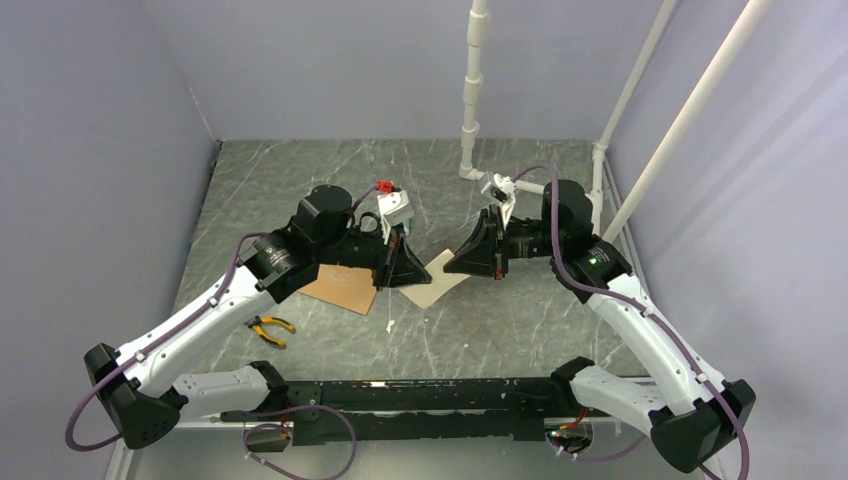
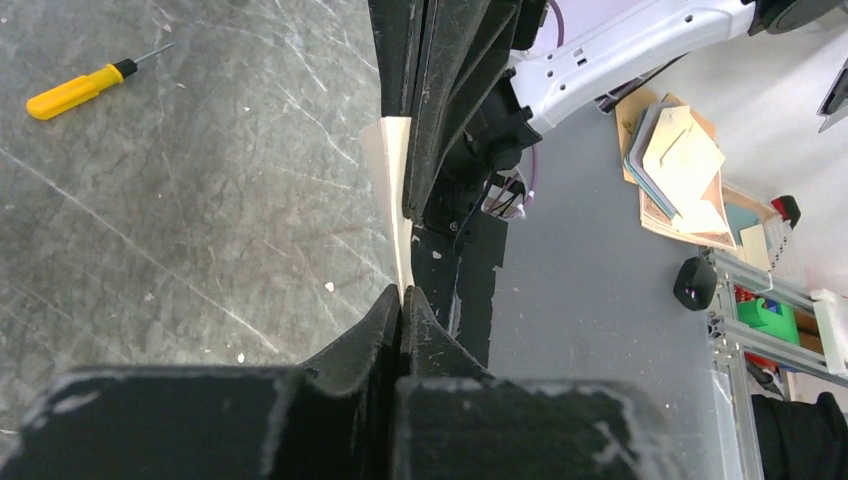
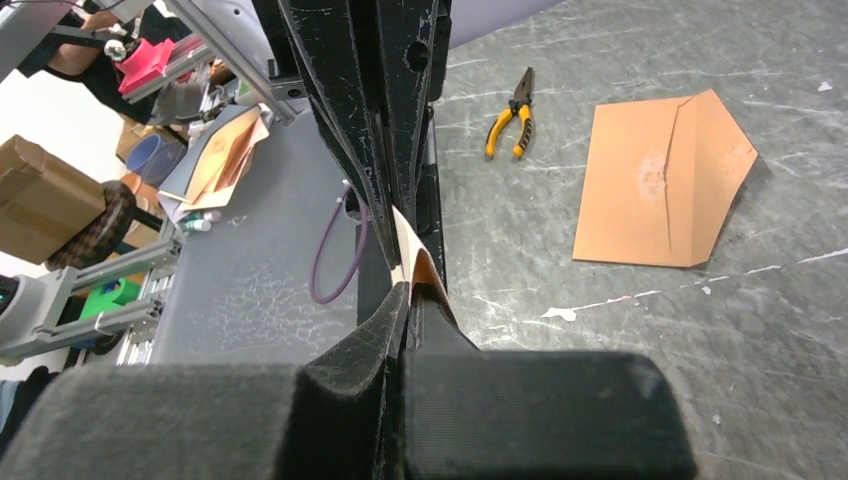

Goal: Place the letter into the envelope and seal it

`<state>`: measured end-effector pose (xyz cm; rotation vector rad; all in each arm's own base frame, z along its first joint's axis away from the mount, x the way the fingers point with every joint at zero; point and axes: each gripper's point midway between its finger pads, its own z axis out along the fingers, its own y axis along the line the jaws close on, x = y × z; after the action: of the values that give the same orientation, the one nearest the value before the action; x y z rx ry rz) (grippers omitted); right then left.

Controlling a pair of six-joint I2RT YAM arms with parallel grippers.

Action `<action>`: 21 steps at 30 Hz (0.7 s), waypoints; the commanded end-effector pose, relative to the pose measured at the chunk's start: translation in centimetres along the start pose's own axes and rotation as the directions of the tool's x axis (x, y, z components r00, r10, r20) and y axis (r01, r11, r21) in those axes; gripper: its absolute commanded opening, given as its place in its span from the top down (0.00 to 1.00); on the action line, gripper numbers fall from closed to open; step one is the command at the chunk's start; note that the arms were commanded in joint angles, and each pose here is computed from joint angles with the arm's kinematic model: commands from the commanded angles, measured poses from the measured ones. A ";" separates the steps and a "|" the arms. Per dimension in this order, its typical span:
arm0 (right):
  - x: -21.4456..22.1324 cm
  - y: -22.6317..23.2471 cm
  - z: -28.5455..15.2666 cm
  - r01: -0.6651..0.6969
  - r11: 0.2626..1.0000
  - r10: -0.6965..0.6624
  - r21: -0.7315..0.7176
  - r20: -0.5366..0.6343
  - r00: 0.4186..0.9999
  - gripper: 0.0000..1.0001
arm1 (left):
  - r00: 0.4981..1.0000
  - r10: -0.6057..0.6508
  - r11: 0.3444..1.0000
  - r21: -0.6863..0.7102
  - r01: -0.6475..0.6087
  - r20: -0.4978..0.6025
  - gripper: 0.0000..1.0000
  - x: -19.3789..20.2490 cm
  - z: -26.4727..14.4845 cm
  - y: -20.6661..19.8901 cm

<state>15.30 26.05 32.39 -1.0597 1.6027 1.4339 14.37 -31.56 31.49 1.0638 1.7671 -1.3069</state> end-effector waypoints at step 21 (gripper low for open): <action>-7.5 -3.5 -5.7 -0.398 0.866 0.102 0.303 0.673 0.733 0.07 | 0.872 -0.239 0.959 -0.037 0.281 0.427 0.98 -8.9 -1.0 0.5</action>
<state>20.57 20.81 36.84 -0.2585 1.5305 1.1418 18.13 -32.51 32.89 0.6561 1.8473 -1.3235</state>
